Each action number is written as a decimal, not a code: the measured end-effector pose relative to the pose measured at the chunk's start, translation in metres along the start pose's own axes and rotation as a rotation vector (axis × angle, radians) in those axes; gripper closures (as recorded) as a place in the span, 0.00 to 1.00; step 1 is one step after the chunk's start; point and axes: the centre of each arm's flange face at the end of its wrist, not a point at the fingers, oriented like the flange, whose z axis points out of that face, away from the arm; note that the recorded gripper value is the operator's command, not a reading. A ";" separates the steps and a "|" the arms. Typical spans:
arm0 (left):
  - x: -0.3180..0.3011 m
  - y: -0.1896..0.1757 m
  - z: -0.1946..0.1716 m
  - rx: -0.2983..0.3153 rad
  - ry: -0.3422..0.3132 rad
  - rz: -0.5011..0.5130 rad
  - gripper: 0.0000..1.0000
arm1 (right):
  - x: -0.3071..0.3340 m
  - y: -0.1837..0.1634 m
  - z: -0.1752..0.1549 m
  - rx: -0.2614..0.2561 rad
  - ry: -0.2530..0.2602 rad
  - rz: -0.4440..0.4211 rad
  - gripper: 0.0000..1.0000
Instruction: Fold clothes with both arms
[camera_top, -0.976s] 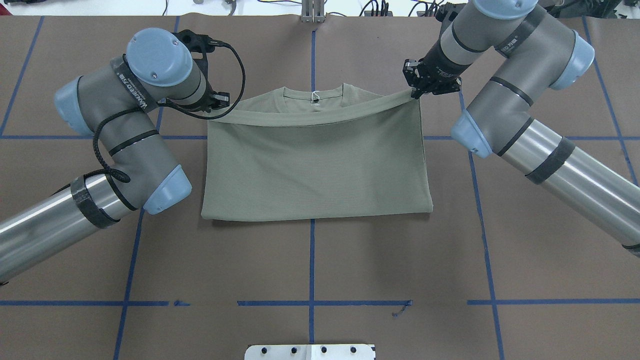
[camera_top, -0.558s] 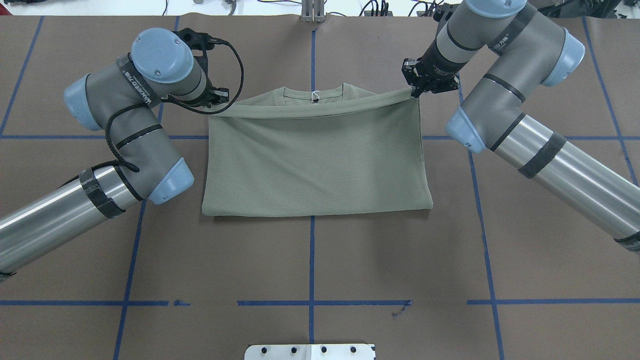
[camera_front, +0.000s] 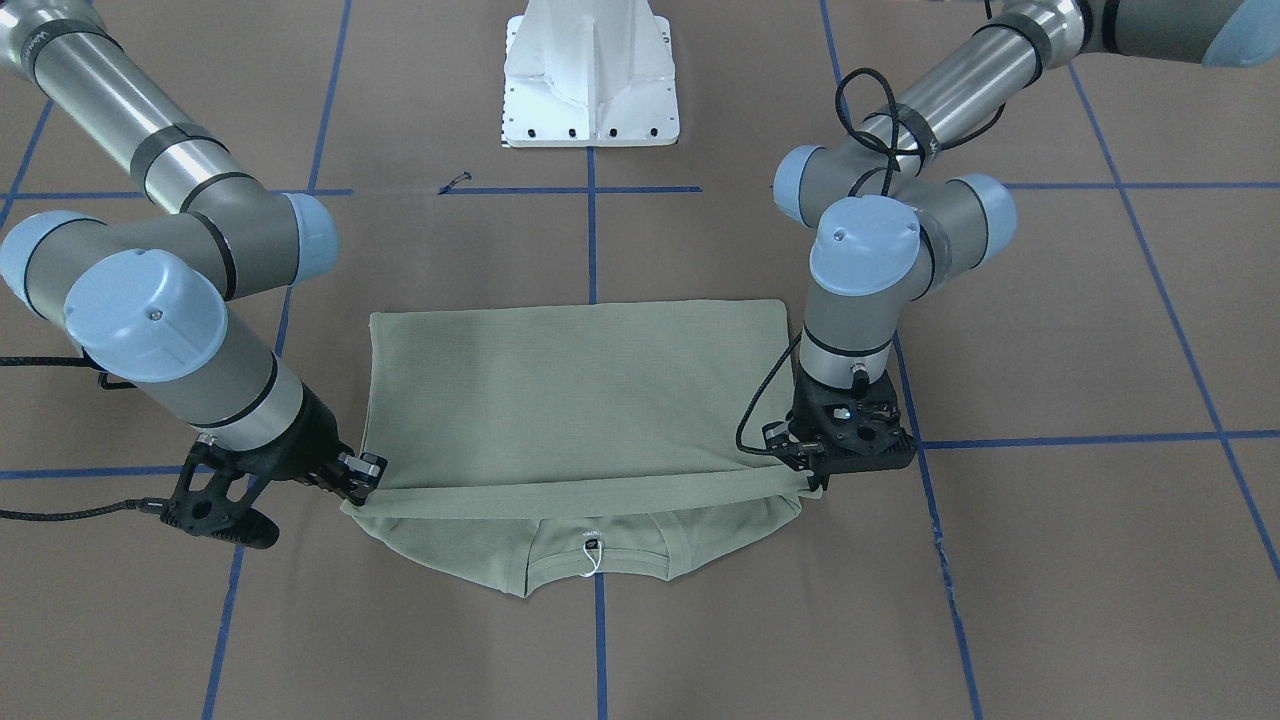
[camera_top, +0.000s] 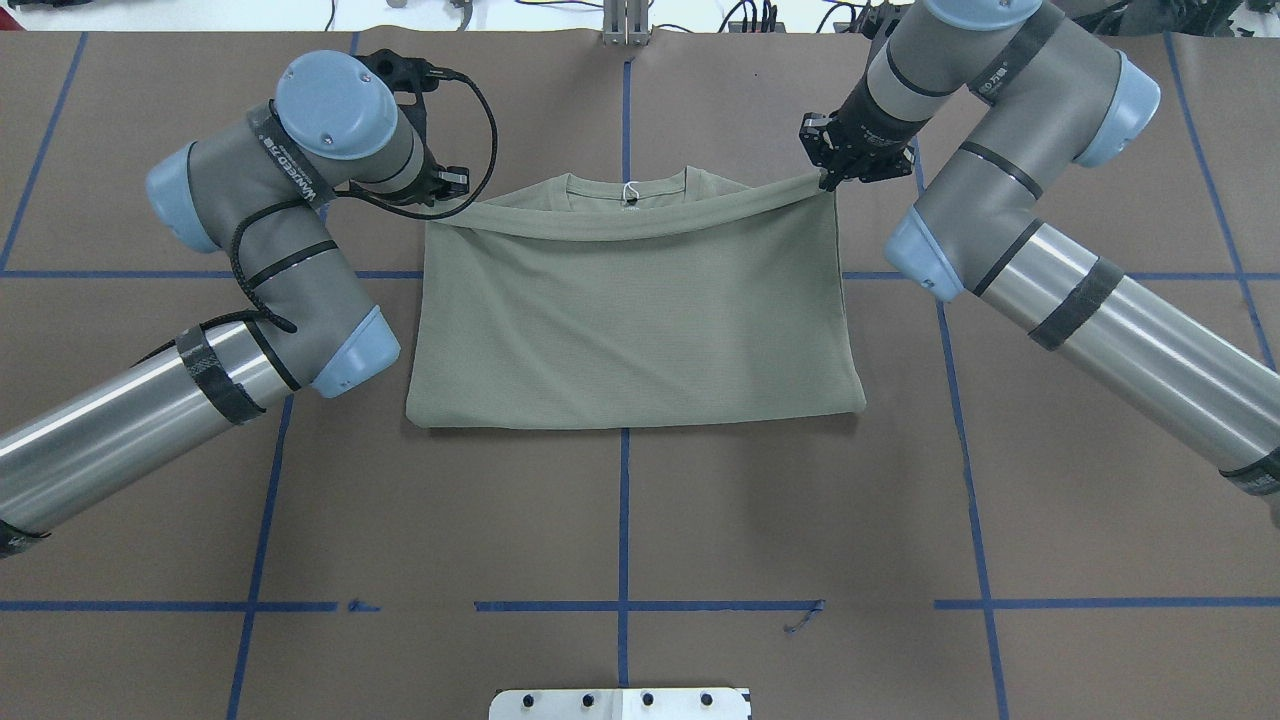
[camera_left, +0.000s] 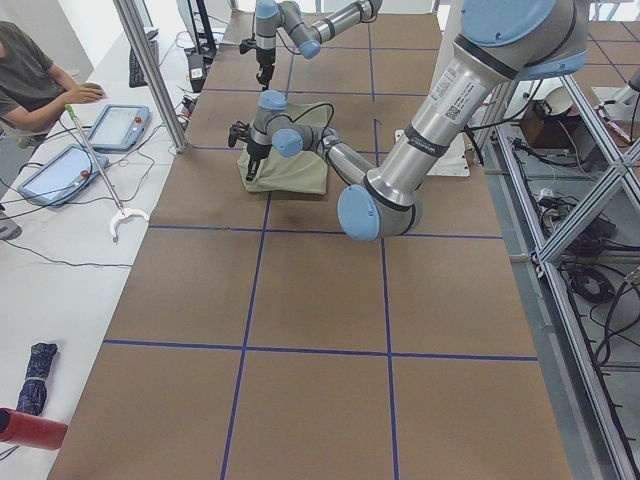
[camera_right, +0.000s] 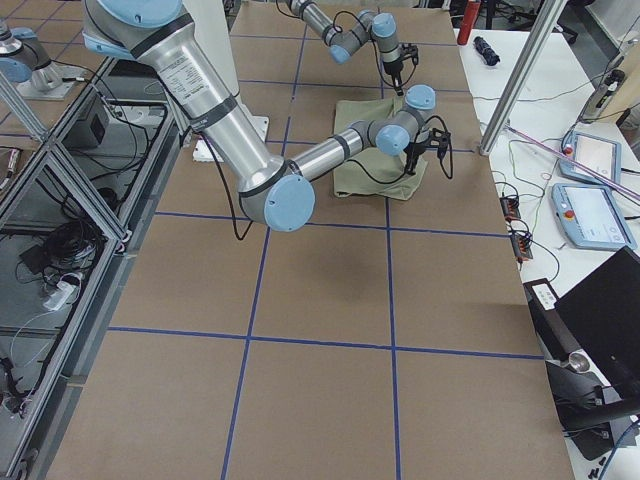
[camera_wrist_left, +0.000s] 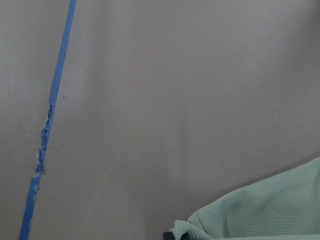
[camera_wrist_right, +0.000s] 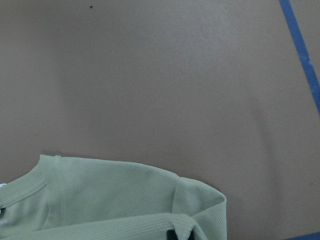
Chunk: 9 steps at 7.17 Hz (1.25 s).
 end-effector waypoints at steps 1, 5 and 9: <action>0.001 0.000 0.000 0.000 0.001 -0.001 0.00 | 0.001 0.001 0.002 -0.002 0.003 0.001 0.01; 0.001 0.000 -0.001 0.000 0.000 0.004 0.00 | 0.009 0.005 0.008 -0.007 0.012 -0.005 0.00; 0.003 0.001 -0.039 0.029 0.046 0.001 0.00 | 0.036 0.137 0.017 -0.049 -0.018 -0.067 0.00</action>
